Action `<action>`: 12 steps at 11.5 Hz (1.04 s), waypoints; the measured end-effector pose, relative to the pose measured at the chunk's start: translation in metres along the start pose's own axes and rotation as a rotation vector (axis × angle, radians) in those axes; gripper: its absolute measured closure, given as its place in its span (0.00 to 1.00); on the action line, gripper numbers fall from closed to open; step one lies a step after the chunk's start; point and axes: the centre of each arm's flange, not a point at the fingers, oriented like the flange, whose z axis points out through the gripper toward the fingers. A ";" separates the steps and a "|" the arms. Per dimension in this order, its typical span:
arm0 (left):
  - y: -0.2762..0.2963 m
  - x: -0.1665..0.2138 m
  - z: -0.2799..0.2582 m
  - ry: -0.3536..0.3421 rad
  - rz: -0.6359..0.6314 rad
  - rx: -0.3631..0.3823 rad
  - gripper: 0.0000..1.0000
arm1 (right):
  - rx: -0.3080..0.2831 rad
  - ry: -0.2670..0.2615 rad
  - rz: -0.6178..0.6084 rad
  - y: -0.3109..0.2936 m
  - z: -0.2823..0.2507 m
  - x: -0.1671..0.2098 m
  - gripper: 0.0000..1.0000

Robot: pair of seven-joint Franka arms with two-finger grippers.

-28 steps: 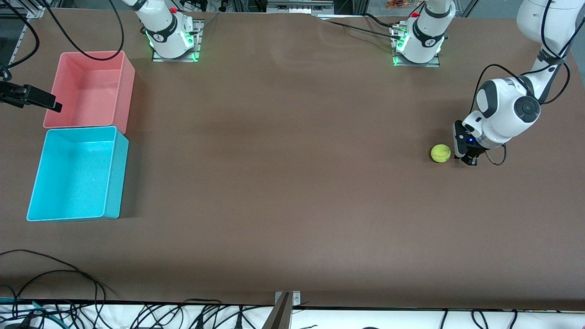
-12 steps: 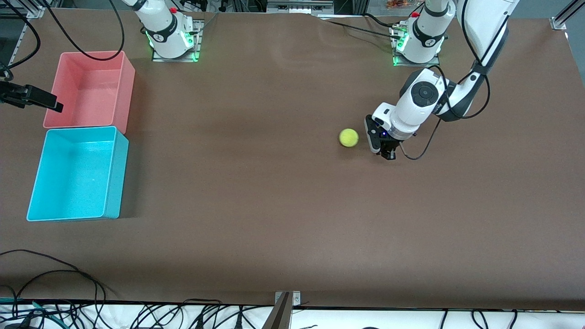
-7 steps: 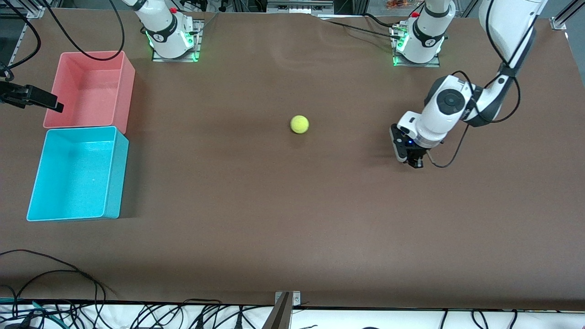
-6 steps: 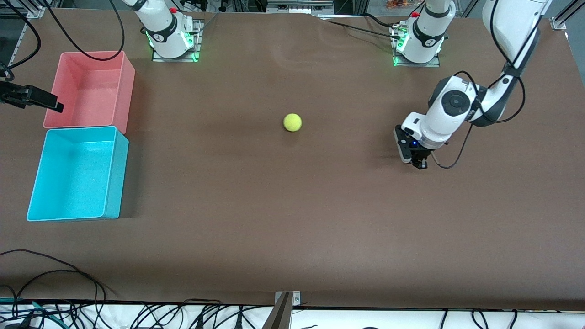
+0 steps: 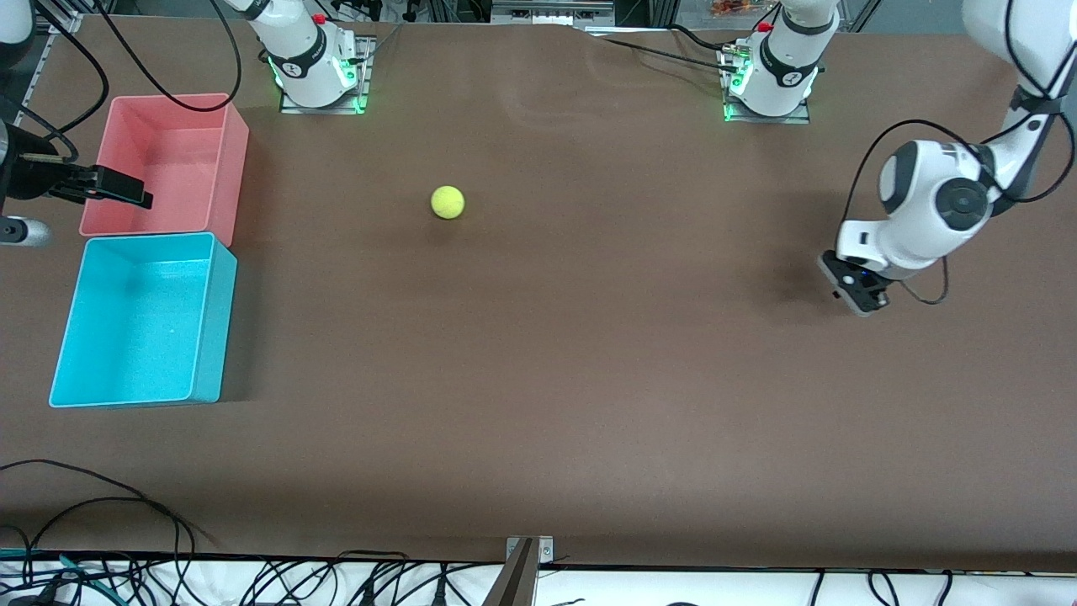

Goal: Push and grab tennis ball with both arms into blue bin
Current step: 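Push the tennis ball with the left gripper toward the right gripper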

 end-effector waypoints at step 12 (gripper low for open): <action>-0.045 0.018 -0.062 -0.064 -0.503 -0.009 0.13 | -0.009 -0.033 -0.018 -0.019 0.172 -0.077 0.00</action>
